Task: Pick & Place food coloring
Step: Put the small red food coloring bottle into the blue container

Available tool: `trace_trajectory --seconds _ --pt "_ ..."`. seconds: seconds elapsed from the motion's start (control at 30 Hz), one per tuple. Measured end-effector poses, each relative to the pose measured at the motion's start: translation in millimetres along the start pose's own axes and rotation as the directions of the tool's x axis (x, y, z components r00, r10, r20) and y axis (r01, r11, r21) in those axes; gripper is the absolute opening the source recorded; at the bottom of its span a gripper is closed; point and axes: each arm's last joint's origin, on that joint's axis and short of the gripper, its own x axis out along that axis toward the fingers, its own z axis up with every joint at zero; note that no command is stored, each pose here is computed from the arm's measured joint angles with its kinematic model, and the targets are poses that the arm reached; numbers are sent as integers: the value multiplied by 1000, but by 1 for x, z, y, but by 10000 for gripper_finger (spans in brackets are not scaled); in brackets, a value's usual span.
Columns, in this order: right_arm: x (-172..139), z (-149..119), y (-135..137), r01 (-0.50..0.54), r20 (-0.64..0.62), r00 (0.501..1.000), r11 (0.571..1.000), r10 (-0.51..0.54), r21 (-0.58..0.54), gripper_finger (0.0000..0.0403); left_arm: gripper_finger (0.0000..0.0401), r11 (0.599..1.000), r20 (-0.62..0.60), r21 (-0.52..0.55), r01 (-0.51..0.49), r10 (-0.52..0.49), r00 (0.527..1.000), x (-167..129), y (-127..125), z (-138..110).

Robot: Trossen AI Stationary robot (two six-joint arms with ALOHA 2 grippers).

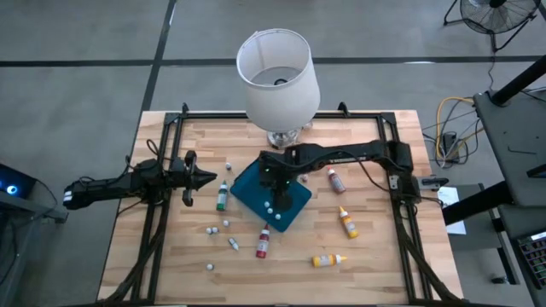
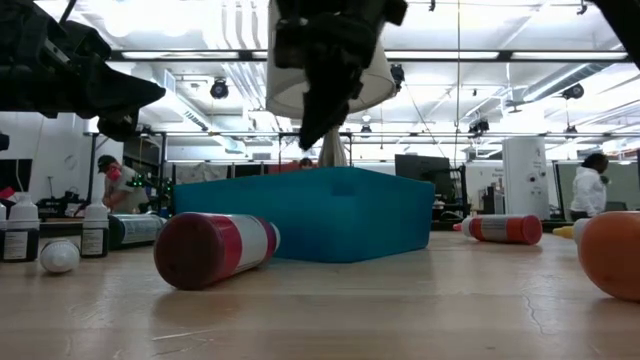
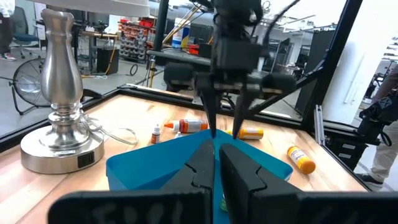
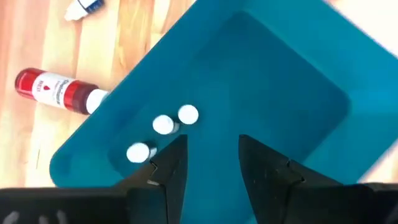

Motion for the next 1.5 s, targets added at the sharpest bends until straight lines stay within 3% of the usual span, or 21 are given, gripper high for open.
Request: trace_trajectory --seconds 0.2,0.5,0.83,1.3,1.5 --pt "-18 -26 -6 15 23 1000 1000 -15 15 133 0 1000 0 0 0 0 1000 0 0 0" --pt "-27 -69 -11 63 -22 998 990 -60 125 132 0 1000 -1 0 0 0 1000 0 0 0" --pt "-53 -87 -20 98 8 995 981 -101 165 137 0 1000 -1 0 0 0 1000 0 0 0" --pt "-80 -106 -50 107 -113 987 990 -116 -87 137 0 1000 0 0 0 0 1000 0 0 0" --pt "-81 -107 -52 69 -111 988 947 -109 -313 137 0 1000 0 0 0 0 1000 0 0 0"
